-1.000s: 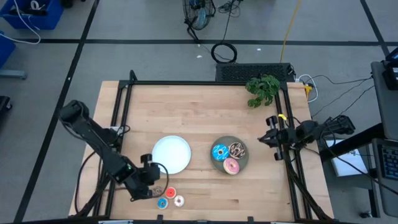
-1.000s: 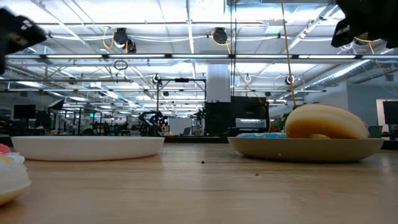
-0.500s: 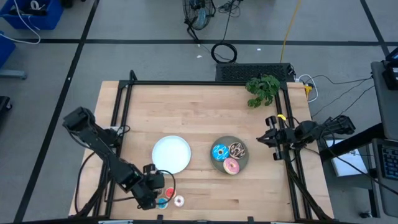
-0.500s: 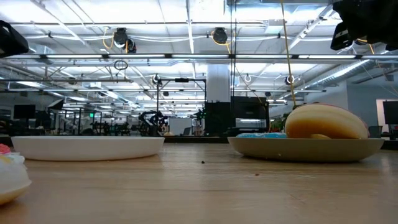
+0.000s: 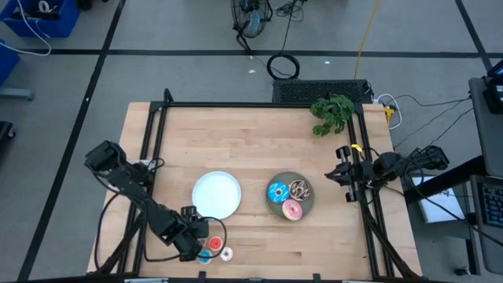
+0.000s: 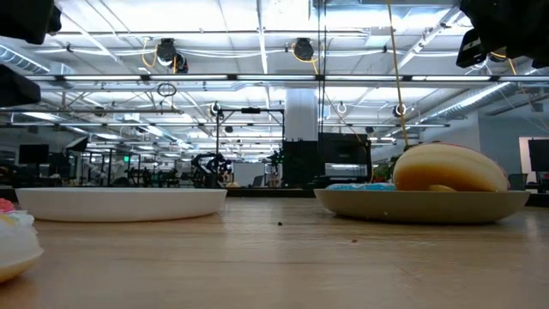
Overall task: Pick & Place donuts
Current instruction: Put the small brown donut into the white plate
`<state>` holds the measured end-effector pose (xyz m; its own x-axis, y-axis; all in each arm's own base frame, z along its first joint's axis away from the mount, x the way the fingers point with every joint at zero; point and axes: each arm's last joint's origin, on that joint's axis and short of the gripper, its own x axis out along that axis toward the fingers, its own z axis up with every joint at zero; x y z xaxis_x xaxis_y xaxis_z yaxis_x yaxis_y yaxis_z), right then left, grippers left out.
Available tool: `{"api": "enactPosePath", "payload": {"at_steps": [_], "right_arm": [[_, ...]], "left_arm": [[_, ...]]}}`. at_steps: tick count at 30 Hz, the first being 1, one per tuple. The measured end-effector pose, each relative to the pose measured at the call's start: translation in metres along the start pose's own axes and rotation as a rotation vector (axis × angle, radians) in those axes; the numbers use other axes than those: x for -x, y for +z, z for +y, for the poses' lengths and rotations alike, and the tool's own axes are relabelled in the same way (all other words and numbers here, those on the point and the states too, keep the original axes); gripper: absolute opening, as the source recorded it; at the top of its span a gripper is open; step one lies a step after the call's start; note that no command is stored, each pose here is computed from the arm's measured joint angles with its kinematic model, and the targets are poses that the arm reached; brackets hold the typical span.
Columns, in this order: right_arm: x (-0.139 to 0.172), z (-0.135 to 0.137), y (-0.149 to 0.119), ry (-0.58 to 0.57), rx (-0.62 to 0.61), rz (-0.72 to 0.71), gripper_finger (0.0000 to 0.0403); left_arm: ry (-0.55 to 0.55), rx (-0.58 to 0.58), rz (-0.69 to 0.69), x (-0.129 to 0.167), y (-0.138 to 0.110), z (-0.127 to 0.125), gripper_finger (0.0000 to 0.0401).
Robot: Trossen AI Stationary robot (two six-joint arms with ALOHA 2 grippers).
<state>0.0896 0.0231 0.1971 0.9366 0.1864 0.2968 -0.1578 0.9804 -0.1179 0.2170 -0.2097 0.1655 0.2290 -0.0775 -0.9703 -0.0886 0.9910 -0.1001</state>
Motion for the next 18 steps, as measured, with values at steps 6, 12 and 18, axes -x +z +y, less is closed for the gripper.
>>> {"api": "enactPosePath", "payload": {"at_steps": [6, 12, 18], "right_arm": [[0.000, 0.000, 0.000, -0.001, 0.005, -0.005, 0.0000], [0.000, 0.000, 0.001, -0.001, 0.006, -0.007, 0.0000], [0.000, 0.000, 0.001, -0.001, 0.017, -0.007, 0.0000]], "left_arm": [[0.019, 0.006, 0.009, -0.006, 0.000, 0.000, 0.0225], [0.038, 0.003, 0.033, -0.016, 0.000, 0.000, 0.0207], [0.023, -0.038, 0.024, -0.024, 0.003, -0.002, 0.0195]]}}
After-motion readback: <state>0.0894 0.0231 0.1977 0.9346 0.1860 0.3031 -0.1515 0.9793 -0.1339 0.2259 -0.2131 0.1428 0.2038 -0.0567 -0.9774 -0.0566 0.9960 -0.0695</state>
